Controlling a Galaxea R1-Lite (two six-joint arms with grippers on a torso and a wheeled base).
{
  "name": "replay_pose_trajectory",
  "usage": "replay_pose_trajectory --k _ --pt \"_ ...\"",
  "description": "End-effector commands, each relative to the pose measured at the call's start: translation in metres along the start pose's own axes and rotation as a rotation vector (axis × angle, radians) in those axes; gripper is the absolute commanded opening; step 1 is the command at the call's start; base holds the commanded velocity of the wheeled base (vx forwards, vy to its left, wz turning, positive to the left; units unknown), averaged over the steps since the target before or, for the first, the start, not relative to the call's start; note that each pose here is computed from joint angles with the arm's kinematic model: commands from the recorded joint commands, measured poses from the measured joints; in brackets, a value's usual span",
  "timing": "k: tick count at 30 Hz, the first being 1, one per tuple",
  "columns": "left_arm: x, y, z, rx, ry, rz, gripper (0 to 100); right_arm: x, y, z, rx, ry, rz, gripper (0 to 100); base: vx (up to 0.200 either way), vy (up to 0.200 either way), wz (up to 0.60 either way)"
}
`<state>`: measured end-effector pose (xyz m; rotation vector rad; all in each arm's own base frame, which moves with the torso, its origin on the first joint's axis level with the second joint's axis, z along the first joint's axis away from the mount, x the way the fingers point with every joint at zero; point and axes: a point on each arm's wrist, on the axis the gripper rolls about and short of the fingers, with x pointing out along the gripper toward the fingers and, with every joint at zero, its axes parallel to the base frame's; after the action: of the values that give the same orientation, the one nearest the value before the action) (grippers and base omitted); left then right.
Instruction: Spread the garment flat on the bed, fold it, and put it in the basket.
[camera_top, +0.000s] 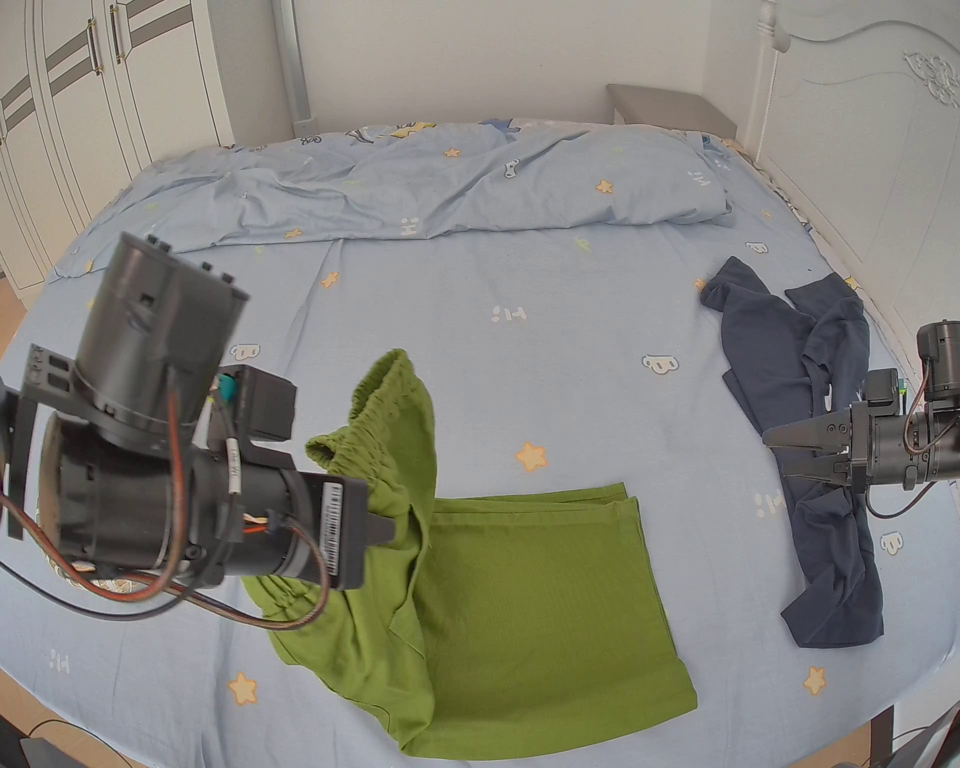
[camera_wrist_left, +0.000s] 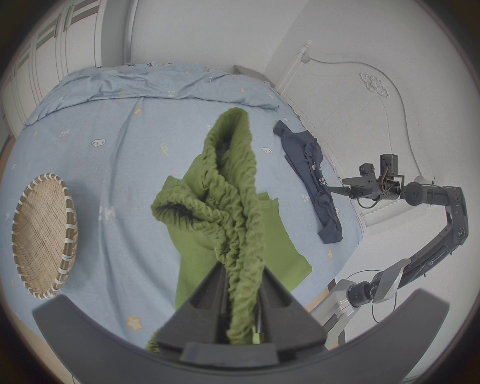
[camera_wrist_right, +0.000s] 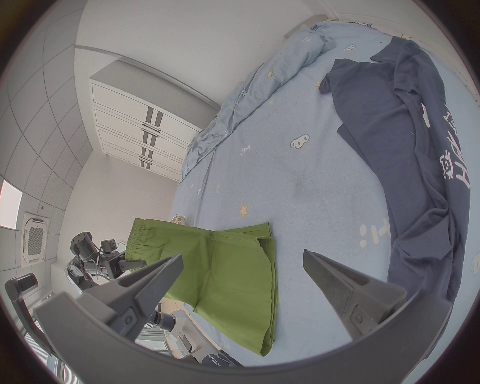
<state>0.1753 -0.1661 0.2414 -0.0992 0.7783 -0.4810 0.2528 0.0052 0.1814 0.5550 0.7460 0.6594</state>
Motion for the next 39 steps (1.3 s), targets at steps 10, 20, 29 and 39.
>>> replay_pose_trajectory --k 10,20,29,39 --pt "0.042 -0.052 -0.005 0.022 0.053 -0.060 0 0.003 -0.003 0.000 0.006 0.009 0.000 100 0.000 0.000 0.00" --pt "0.053 -0.081 -0.016 -0.024 0.049 -0.097 0 0.006 -0.005 -0.001 0.010 0.017 -0.001 100 0.000 0.000 0.00" --pt "0.076 -0.090 -0.021 -0.060 0.050 -0.106 0 0.007 -0.005 -0.001 0.010 0.018 -0.001 100 0.000 0.000 0.00" --pt "0.088 -0.100 -0.026 -0.094 0.048 -0.129 100 0.007 -0.005 -0.002 0.011 0.020 0.000 100 0.000 0.000 0.00"
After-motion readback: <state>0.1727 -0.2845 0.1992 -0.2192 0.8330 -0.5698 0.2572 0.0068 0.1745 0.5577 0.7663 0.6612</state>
